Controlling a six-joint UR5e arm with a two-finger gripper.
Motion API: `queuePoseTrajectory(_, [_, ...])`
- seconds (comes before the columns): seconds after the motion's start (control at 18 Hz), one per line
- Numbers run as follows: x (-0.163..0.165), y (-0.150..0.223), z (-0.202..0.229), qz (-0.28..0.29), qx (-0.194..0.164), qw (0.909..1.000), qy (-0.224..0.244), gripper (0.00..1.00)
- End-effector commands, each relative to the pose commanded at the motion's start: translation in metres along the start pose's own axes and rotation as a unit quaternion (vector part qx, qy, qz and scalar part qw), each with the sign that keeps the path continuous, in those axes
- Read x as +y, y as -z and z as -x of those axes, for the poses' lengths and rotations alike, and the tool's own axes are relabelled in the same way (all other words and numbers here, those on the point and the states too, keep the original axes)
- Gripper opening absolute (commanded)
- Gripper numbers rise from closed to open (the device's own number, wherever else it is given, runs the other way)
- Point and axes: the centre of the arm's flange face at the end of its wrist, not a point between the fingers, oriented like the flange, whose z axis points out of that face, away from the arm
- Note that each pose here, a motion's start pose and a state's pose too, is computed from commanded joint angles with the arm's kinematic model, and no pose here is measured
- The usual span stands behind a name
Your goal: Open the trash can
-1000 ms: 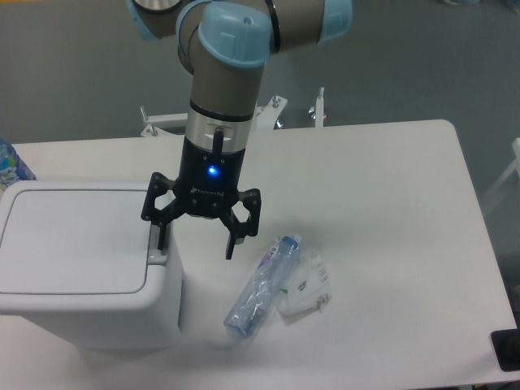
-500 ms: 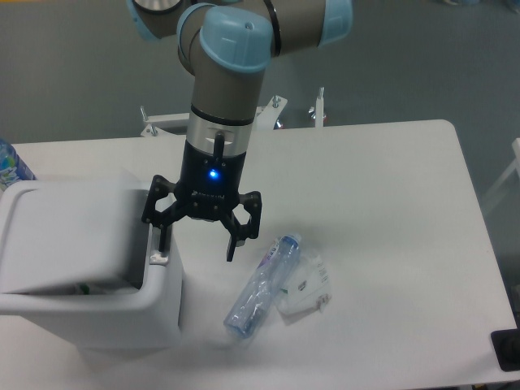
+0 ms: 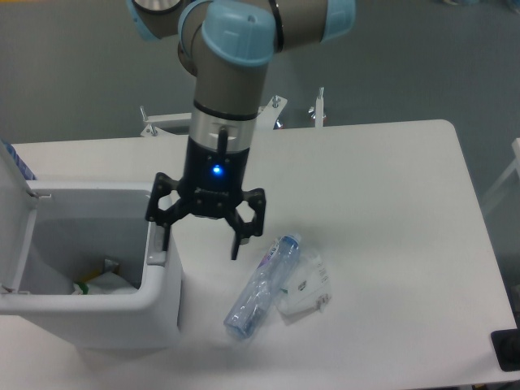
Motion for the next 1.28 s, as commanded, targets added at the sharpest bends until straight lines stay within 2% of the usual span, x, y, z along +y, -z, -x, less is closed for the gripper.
queuePoseTrajectory(0.39, [0.023,-0.027,0.121,0.033,-0.034,0.9974,-0.055,1.0])
queuePoseTrajectory(0.5, [0.033,-0.03,0.148,0.062,-0.073,0.9924,-0.078,1.0])
queuePoseTrajectory(0.67, [0.046,-0.044,0.18,0.086,-0.079,0.9871,-0.11,1.0])
queuePoseTrajectory(0.89, [0.06,-0.067,0.202,0.114,-0.068,0.977,-0.167,1.0])
queuePoseTrajectory(1.06, [0.07,-0.08,0.212,0.148,-0.081,0.9664,-0.194,1.0])
queuePoseTrajectory(1.28, [0.075,-0.088,0.217,0.158,-0.073,0.9595,-0.222,1.0])
